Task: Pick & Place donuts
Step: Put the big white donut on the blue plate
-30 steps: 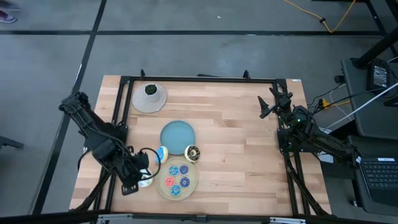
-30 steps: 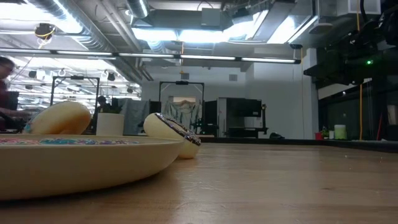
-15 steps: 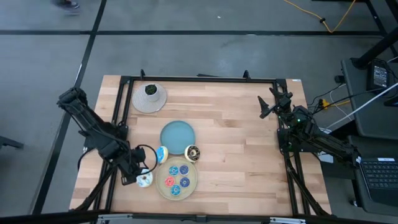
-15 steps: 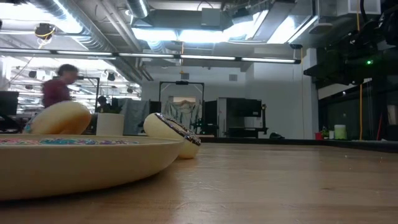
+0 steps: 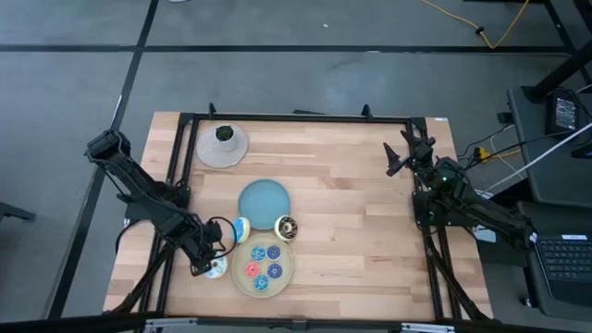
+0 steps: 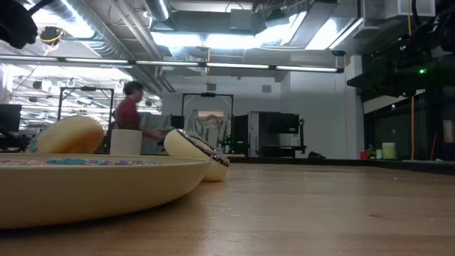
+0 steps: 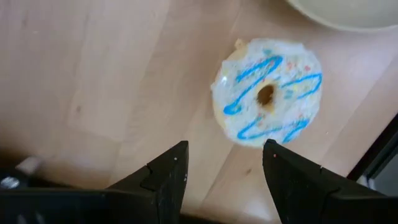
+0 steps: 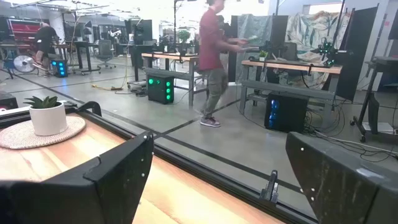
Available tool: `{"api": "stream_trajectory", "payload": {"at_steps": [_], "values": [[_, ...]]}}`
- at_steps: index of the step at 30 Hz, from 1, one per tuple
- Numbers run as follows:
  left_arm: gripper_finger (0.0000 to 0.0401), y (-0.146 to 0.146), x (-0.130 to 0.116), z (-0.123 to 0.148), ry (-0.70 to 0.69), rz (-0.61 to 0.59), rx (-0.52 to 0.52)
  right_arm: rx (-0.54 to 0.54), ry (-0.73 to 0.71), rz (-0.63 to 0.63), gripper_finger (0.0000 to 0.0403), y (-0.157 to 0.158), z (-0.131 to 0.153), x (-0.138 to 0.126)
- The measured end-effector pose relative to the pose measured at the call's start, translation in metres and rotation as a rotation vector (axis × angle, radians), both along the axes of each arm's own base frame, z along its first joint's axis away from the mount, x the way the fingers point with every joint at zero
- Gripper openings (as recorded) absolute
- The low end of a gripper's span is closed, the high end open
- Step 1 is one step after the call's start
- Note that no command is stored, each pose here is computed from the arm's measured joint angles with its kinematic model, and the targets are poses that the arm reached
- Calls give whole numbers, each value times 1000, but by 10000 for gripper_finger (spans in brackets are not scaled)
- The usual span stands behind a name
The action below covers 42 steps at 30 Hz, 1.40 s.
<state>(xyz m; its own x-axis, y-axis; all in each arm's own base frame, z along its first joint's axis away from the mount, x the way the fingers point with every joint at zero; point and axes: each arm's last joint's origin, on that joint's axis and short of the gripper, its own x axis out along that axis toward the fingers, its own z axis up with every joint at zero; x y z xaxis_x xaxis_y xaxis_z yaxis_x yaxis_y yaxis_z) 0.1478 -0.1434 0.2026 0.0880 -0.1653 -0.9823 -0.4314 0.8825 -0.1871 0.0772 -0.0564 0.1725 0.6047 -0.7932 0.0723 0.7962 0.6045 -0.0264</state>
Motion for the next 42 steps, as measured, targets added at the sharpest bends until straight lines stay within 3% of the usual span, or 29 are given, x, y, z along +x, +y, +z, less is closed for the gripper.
{"api": "stream_trajectory", "payload": {"at_steps": [15,42], "values": [[196,0,7,-26,-37,49,-16,0,1,0,365,0,0,0],[196,-6,17,-44,-27,26,-31,0,0,0,365,0,0,0]]}}
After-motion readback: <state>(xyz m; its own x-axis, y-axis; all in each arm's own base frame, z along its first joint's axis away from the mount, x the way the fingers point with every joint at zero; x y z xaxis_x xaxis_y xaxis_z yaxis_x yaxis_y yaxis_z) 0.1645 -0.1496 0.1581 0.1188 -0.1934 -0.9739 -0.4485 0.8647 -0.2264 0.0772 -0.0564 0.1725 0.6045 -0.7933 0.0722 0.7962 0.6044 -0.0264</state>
